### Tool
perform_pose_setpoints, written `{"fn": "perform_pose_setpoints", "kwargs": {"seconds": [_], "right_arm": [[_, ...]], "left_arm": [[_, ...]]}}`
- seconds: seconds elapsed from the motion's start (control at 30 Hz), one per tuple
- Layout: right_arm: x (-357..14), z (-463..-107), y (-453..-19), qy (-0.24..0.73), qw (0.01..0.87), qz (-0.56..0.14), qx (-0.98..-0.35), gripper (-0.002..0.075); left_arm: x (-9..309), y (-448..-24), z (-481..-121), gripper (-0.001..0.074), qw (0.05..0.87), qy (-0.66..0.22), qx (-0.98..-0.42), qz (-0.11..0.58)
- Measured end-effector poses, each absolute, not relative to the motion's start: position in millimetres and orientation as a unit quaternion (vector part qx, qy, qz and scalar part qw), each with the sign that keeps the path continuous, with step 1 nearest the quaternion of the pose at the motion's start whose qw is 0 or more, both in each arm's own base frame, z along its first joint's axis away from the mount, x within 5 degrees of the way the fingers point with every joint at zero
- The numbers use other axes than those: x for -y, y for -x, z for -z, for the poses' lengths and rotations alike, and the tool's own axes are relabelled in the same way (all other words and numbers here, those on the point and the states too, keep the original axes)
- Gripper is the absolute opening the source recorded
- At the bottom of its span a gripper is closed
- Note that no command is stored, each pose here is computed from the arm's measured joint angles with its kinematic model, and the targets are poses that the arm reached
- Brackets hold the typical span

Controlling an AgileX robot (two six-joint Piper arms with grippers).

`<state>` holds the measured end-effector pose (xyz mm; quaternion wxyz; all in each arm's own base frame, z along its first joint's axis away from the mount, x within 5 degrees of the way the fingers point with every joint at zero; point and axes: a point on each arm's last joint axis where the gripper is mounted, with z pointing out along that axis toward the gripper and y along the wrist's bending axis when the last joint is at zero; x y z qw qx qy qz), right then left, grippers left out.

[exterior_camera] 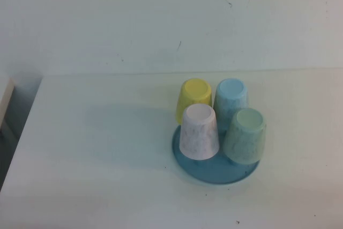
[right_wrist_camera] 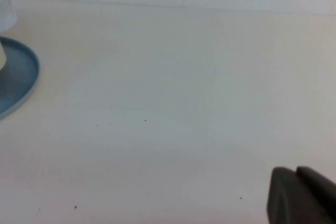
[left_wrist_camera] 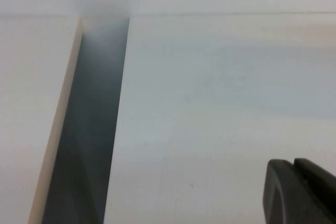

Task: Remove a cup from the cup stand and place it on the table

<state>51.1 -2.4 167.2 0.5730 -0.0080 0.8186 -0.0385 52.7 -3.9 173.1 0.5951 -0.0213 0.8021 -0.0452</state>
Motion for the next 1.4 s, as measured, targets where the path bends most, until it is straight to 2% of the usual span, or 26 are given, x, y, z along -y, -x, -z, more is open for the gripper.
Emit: {"fn": "perform_pose_setpoints", "kwargs": {"seconds": [1.4], "right_arm": [[1.2,-167.2,-51.2,0.000,0.574,0.025,-0.818,-0.0003]], "left_arm": [[3.9,-52.7,-173.1,-0.0003,0.595,0.021,-0.802,0.045]]}}
